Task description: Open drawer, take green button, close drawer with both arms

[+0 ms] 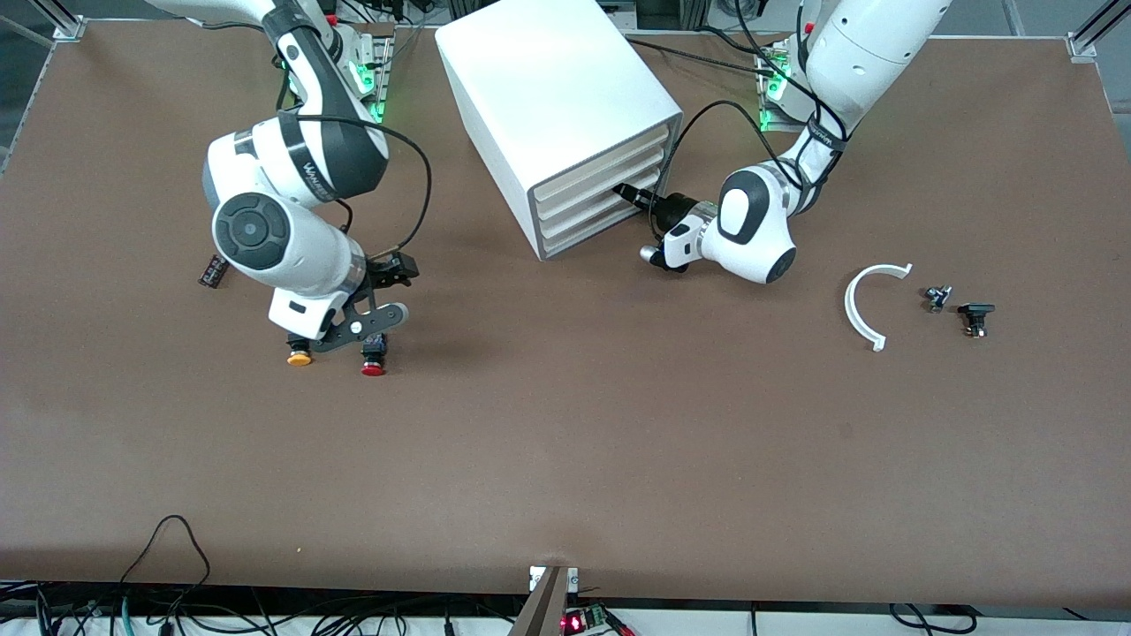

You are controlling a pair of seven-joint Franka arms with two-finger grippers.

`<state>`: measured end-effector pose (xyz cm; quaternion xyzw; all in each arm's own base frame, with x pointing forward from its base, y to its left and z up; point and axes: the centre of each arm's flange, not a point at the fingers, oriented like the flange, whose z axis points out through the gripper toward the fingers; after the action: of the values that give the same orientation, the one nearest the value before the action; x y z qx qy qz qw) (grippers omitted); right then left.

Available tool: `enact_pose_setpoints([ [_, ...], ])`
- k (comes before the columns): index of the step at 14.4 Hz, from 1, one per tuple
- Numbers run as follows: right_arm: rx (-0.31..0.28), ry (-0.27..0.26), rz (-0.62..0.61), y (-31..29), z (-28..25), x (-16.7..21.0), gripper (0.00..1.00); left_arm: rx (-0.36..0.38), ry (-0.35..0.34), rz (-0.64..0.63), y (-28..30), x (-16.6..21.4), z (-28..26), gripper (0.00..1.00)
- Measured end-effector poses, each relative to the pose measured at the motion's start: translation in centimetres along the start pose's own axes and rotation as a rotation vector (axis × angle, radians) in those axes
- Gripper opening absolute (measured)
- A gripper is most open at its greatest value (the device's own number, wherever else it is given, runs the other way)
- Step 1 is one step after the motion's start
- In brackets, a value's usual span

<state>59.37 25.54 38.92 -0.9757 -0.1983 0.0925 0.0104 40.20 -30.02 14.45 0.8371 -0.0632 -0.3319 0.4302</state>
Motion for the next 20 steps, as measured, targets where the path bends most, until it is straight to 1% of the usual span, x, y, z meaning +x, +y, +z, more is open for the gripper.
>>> enact_pose_setpoints([
  [1, 0.000, 0.002, -0.016, -1.0, -0.1, 0.0, 1.00, 0.006, 0.028, 0.003, -0.1, 0.3, -0.8, 0.30],
  [2, 0.001, 0.006, -0.036, -2.2, -0.3, 0.1, 1.00, 0.012, 0.078, 0.013, -0.2, 0.9, -2.7, 0.30],
  [3, 0.004, 0.011, -0.058, -3.6, -0.5, 0.1, 1.00, 0.014, 0.141, 0.025, -0.4, 1.4, -5.5, 0.28],
  [4, 0.006, 0.020, -0.077, -4.7, -0.8, 0.1, 1.00, 0.008, 0.199, 0.037, -0.7, 1.8, -8.6, 0.23],
  [5, 0.009, 0.029, -0.094, -5.7, -1.2, 0.3, 1.00, 0.003, 0.246, 0.050, -1.0, 2.1, -11.2, 0.19],
  [6, 0.013, 0.040, -0.109, -6.6, -1.6, 0.5, 1.00, 0.002, 0.277, 0.051, -1.4, 2.2, -12.9, 0.18],
  [7, 0.019, 0.052, -0.127, -7.5, -1.9, 0.9, 1.00, 0.011, 0.310, 0.040, -1.9, 2.4, -14.0, 0.23],
  [10, 0.048, 0.105, -0.231, -11.4, -2.1, 2.2, 1.00, 0.066, 0.418, 0.015, -2.7, 3.1, -15.8, 0.49],
  [12, 0.079, 0.154, -0.343, -14.9, -1.7, 3.2, 1.00, 0.105, 0.482, 0.030, -2.1, 3.4, -17.3, 0.67],
  [13, 0.094, 0.179, -0.408, -16.6, -1.3, 3.7, 1.00, 0.149, 0.516, 0.053, -1.5, 3.3, -18.7, 0.76],
  [14, 0.104, 0.199, -0.475, -18.4, -0.9, 4.2, 1.00, 0.189, 0.562, 0.072, -0.7, 3.0, -20.5, 0.87],
  [15, 0.112, 0.213, -0.535, -20.2, -0.5, 4.5, 1.00, 0.211, 0.621, 0.087, 0.2, 2.3, -23.1, 0.96],
  [16, 0.121, 0.223, -0.589, -22.1, -0.2, 4.7, 1.00, 0.212, 0.680, 0.098, 1.0, 1.2, -26.2, 1.00],
  [18, 0.129, 0.233, -0.699, -26.1, 0.6, 4.5, 1.00, 0.221, 0.776, 0.127, 2.7, -1.8, -31.4, 1.00],
  [19, 0.123, 0.244, -0.748, -27.7, 1.0, 4.3, 1.00, 0.250, 0.807, 0.152, 3.7, -3.3, -33.4, 1.00],
  [20, 0.106, 0.251, -0.798, -28.9, 1.5, 4.2, 1.00, 0.306, 0.826, 0.183, 4.6, -4.9, -35.2, 1.00],
])
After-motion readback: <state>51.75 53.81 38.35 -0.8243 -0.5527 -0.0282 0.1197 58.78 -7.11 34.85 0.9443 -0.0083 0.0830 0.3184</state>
